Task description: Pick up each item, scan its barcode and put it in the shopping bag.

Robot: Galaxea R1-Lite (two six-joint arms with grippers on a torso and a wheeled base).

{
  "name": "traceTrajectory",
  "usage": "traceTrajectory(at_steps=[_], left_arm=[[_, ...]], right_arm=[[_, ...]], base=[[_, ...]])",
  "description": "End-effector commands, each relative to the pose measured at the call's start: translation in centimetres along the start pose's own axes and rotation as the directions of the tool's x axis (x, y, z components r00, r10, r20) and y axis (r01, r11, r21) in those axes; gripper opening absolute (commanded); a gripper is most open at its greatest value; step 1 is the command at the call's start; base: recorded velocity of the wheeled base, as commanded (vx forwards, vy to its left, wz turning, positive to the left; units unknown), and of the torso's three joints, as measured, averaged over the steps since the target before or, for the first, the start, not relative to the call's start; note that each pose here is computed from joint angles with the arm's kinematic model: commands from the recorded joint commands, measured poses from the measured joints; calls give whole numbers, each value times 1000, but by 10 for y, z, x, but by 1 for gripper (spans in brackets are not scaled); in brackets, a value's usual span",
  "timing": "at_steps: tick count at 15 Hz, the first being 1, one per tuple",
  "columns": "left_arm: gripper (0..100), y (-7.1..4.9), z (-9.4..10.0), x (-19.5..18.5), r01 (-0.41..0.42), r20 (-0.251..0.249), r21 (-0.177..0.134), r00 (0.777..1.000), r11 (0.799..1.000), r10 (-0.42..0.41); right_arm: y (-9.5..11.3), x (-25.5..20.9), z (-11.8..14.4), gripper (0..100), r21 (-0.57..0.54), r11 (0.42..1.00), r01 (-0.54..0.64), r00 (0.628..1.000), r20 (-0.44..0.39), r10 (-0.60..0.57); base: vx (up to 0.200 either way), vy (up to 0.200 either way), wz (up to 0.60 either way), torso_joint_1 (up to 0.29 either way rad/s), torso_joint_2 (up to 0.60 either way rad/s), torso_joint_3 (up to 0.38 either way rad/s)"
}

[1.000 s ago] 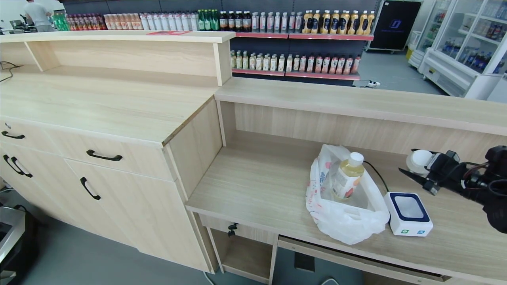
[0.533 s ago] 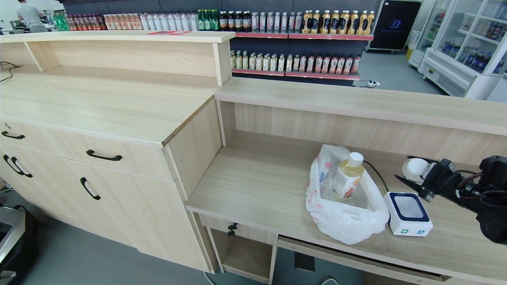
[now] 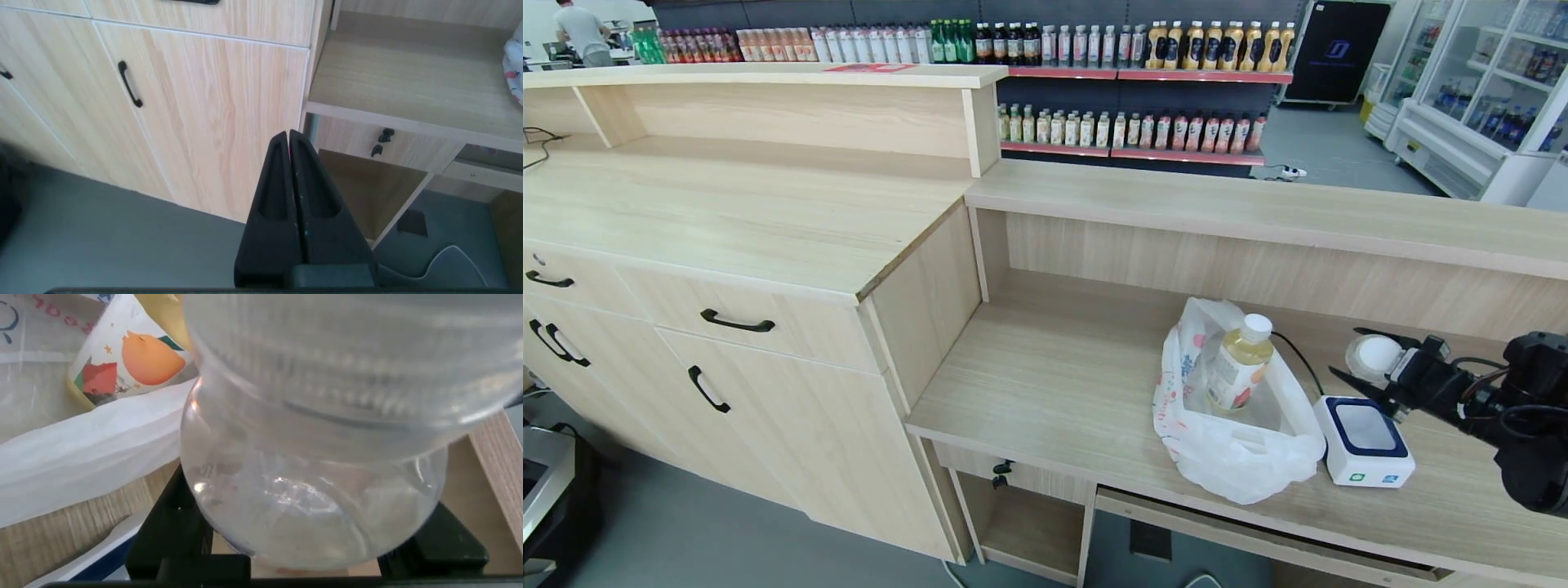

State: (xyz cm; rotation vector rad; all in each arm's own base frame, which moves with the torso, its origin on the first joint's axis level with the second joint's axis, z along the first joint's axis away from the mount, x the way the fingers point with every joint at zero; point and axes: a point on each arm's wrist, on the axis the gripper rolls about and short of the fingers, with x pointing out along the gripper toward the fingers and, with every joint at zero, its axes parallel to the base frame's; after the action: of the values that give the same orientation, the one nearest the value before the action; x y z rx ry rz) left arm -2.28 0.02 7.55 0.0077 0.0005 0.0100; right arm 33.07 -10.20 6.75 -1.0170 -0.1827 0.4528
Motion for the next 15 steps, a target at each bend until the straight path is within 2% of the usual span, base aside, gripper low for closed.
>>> traceTrajectory(at_steps=[1,8,15], left_arm=[[0,0,0,0,-1,0,0,1000,1000,1],[0,0,0,0,-1,0,0,1000,1000,1],[0,0,0,0,-1,0,0,1000,1000,1]], right_arm=[[4,0,-2,0,7,1000,-8,1000,0,8],[10,-2,-5,0,2,1000,-20,999,35,20],[16,-5,-7,0,11,1000,-26,999,27,26]], base=[[0,0,0,0,0,0],[0,0,0,0,0,0],[0,0,0,0,0,0]])
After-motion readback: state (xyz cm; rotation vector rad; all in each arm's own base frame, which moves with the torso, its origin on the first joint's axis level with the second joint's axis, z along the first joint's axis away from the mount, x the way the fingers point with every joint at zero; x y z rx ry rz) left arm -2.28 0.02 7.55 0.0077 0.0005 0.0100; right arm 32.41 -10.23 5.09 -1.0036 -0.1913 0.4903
